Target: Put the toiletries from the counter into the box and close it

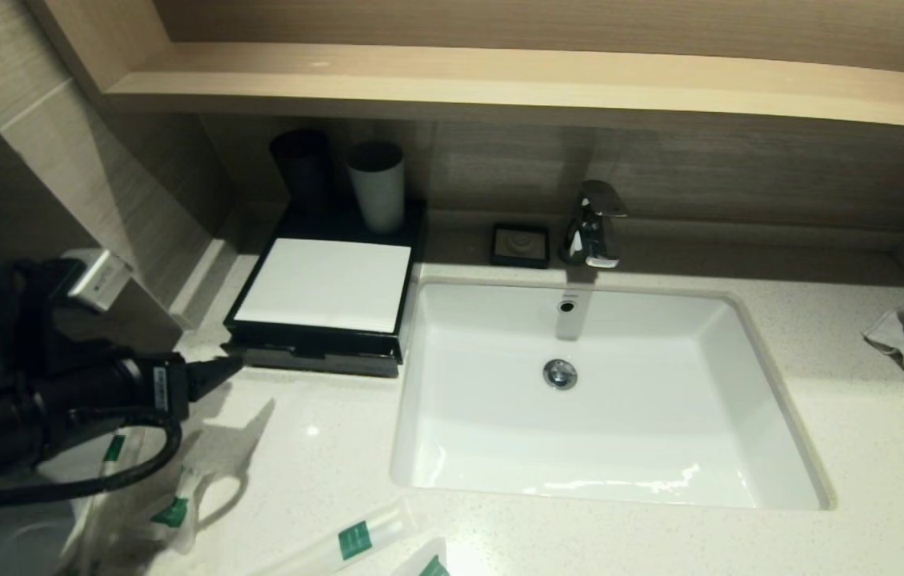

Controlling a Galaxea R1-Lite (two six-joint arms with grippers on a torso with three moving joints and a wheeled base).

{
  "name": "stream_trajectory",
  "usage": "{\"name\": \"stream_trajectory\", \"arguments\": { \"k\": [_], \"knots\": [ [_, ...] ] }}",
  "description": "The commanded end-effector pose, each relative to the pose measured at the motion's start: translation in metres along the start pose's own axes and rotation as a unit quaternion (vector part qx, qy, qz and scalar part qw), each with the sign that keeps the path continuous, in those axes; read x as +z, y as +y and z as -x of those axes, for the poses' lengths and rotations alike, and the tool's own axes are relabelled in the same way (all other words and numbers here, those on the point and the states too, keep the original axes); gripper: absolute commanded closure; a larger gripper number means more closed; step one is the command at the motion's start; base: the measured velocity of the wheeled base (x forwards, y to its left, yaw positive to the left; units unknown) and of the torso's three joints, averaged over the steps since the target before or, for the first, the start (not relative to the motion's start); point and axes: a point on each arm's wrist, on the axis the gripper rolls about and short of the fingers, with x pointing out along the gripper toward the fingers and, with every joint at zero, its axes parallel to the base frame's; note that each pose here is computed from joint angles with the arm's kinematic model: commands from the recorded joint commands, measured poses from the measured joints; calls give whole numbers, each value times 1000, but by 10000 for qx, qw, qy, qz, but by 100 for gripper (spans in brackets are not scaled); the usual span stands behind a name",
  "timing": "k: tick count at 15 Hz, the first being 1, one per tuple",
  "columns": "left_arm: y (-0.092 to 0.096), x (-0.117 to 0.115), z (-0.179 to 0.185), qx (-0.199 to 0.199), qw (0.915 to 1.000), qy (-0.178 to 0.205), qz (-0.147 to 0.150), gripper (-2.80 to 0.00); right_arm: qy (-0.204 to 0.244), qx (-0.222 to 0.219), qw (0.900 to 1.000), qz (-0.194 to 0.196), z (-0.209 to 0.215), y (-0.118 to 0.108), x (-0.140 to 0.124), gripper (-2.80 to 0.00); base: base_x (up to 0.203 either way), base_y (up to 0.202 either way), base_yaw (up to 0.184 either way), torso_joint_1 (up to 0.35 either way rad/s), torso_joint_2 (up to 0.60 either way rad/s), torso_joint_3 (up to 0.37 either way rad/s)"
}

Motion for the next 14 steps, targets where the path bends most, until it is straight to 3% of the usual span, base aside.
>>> {"name": "stream_trajectory", "arguments": {
  "k": [1, 5, 9, 14],
  "knots": [
    [-11, 12, -13, -240, 9997, -49, -81, 0, 0, 3, 10000, -2, 0, 0, 0, 0, 0, 0, 0, 0, 0, 0],
    [-27, 19, -25, -529, 9985, -46, -158, 0, 0, 1, 10000, -2, 0, 0, 0, 0, 0, 0, 0, 0, 0, 0],
    [-27, 12, -37, -208, 9995, 175, -162, 0, 0, 3, 10000, -2, 0, 0, 0, 0, 0, 0, 0, 0, 0, 0],
    [-29, 4, -45, -186, 9989, 437, -56, 0, 0, 3, 10000, 6, 0, 0, 0, 0, 0, 0, 0, 0, 0, 0]
  ]
}}
